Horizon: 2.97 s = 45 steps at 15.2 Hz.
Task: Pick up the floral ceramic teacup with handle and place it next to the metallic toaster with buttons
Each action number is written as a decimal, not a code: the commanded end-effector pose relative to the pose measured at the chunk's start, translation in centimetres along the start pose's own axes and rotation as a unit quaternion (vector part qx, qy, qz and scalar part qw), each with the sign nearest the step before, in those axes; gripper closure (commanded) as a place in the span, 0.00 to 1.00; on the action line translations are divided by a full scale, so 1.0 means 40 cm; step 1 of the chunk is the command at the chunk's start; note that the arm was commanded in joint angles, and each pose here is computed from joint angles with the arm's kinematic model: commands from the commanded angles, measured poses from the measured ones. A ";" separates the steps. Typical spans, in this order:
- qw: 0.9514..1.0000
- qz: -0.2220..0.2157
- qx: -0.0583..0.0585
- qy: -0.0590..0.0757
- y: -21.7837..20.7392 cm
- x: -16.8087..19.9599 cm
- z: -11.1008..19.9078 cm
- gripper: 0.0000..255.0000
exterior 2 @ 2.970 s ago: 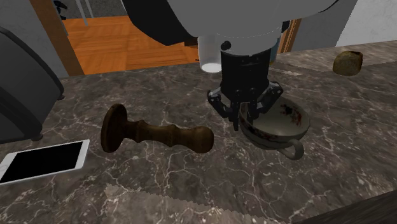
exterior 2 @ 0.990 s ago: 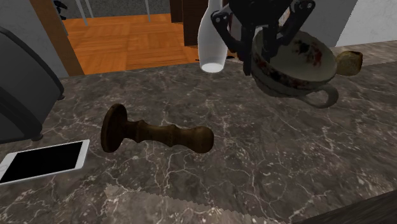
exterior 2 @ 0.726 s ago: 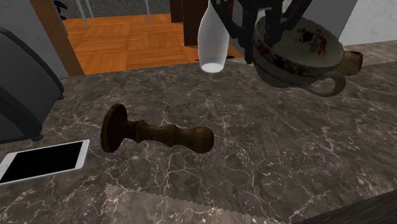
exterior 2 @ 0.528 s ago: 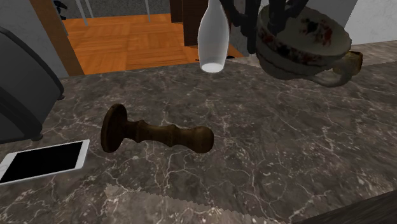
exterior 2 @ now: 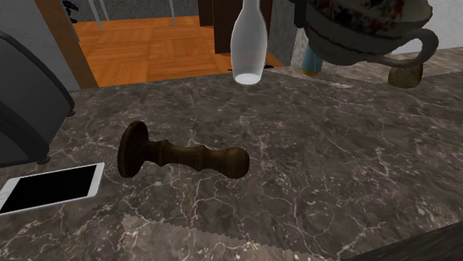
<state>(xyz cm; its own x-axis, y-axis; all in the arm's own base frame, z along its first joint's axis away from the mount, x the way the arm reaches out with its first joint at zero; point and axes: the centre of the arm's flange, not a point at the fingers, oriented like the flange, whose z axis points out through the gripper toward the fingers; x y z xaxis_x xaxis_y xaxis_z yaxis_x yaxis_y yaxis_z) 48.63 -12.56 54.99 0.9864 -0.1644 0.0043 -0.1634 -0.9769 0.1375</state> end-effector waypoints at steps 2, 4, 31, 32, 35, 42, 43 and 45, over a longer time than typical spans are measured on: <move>1.000 0.000 0.000 0.000 0.004 0.000 -0.041 1.00; 1.000 0.000 0.000 0.000 0.008 0.000 -0.067 1.00; 1.000 0.000 0.000 0.000 -0.422 -0.194 -0.281 1.00; 1.000 0.000 0.000 0.000 -0.452 -0.207 -0.286 1.00; 1.000 0.000 0.000 0.000 -0.542 -0.246 -0.299 1.00; 1.000 0.000 0.000 0.000 -0.752 -0.337 -0.329 1.00; 1.000 0.000 0.000 0.000 -0.782 -0.350 -0.333 1.00; 1.000 0.000 0.000 0.000 -0.842 -0.376 -0.342 1.00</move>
<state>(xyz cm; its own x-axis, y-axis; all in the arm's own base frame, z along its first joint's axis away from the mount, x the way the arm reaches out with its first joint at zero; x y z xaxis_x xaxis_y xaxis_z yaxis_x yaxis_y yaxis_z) 39.95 23.43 63.68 0.9867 -0.1626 0.0042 -0.1616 -0.9772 0.1379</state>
